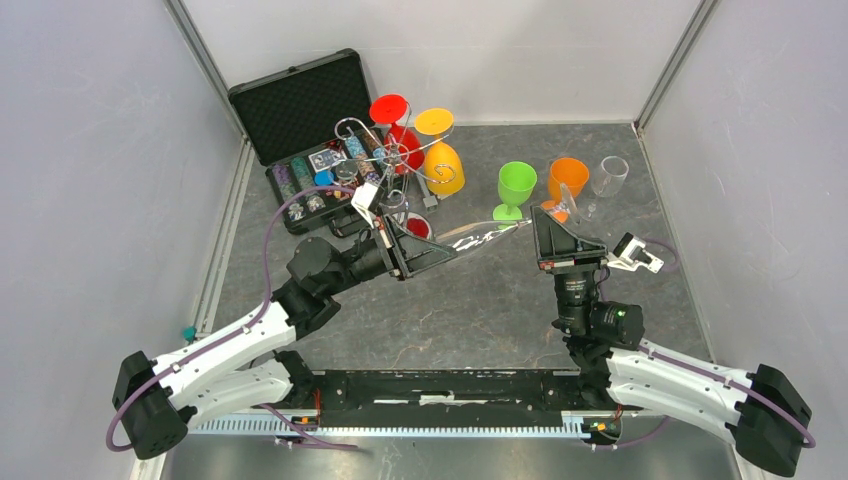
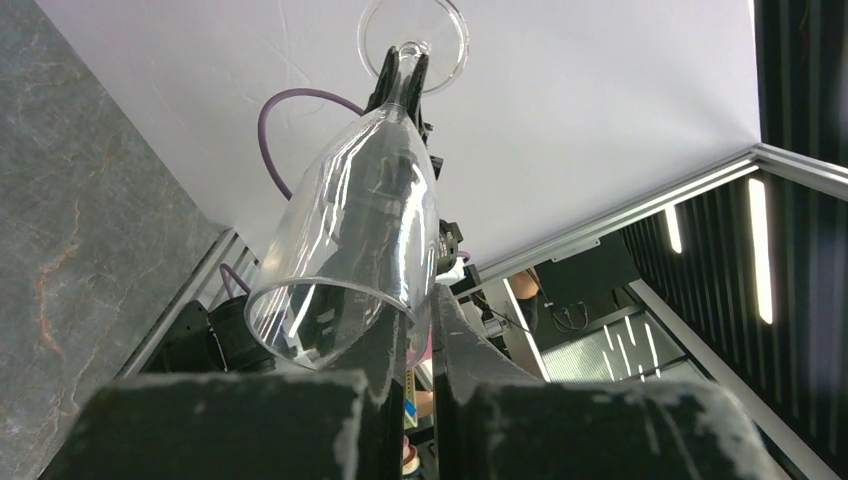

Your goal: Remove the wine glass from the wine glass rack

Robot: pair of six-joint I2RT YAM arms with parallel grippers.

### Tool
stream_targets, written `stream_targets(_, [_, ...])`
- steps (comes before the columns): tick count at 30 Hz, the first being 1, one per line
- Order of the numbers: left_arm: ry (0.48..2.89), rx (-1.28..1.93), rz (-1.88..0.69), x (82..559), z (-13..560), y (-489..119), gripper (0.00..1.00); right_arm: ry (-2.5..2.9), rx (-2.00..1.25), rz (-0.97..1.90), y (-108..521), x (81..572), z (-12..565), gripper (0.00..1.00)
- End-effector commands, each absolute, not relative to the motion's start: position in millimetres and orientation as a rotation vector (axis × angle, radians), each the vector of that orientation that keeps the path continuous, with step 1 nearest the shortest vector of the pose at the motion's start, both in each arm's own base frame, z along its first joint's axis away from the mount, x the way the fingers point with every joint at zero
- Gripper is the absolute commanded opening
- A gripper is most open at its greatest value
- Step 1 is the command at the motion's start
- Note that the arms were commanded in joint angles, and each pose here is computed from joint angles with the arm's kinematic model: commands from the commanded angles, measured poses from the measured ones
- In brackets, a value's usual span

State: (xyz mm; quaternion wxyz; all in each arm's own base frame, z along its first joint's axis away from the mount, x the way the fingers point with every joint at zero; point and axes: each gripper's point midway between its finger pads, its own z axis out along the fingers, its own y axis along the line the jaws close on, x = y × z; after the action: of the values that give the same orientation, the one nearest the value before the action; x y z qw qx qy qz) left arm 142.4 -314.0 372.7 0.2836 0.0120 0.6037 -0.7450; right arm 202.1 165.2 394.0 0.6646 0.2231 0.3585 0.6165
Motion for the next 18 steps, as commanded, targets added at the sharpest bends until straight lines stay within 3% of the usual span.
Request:
stream_targets(1, [1.422,0.074,-1.977,143,411,-304,0.02,0.845,0.475,1.374,171,203,383,0.0])
stream_targets(14, [1.395,0.122,-1.879,152,408,-307,0.03,0.856,0.494,1.417,172,201,381,0.01])
stream_targets(17, [1.413,0.129,-1.878,154,405,-312,0.22,0.86,0.494,1.434,176,201,381,0.01])
stream_targets(18, [1.417,0.131,-1.877,155,404,-313,0.24,0.862,0.495,1.434,176,202,381,0.01])
